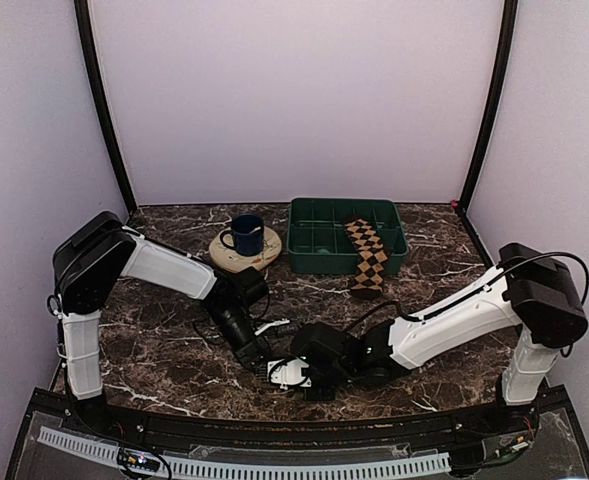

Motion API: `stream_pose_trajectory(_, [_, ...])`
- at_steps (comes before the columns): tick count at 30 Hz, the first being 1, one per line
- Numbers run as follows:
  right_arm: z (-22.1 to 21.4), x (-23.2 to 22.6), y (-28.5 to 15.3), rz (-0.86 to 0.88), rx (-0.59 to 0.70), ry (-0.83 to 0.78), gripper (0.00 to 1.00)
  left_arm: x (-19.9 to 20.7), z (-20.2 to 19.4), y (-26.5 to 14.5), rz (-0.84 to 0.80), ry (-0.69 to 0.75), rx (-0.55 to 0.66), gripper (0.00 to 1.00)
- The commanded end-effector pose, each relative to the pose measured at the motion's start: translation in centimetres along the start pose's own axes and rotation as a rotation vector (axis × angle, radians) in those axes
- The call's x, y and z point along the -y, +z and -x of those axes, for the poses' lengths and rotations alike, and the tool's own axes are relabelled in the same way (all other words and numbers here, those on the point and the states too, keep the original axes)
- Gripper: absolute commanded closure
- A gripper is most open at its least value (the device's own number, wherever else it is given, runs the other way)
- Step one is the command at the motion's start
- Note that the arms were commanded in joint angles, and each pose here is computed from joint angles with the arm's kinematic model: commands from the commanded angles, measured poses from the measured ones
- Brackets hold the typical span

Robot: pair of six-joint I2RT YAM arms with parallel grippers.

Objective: Roll the socks
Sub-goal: Roll the sock at the center of the board.

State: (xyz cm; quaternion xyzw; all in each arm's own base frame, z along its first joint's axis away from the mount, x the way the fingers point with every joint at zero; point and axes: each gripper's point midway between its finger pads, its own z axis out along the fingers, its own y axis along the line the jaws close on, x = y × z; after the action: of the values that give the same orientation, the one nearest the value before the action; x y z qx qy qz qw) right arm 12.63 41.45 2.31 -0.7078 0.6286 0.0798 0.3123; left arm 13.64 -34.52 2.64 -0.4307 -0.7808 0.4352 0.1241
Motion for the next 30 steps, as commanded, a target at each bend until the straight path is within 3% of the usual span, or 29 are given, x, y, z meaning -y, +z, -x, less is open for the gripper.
stream_pose_trajectory(1, [0.5,-0.8,0.7,0.036,-0.003,-0.028,0.86,-0.9,-1.2,0.2,0.028,-0.032,-0.044,1.00])
stream_pose_trajectory(3, [0.3,-1.1,0.9,0.052,-0.017,-0.032,0.91,-1.1,-1.1,0.1,0.046,-0.032,-0.040,1.00])
stream_pose_trajectory(14, [-1.4,-2.1,1.0,0.132,-0.059,0.025,1.00,-0.6,1.1,-3.0,0.149,-0.010,0.128,0.77])
stream_pose_trajectory(22, [-1.4,-2.0,0.9,0.179,-0.067,0.094,1.00,0.0,2.0,-5.6,0.214,-0.004,0.276,0.70])
stream_pose_trajectory(30, [-1.0,-1.4,0.9,0.287,-0.081,0.221,1.00,-1.8,2.6,-9.1,0.431,-0.024,0.431,0.70])
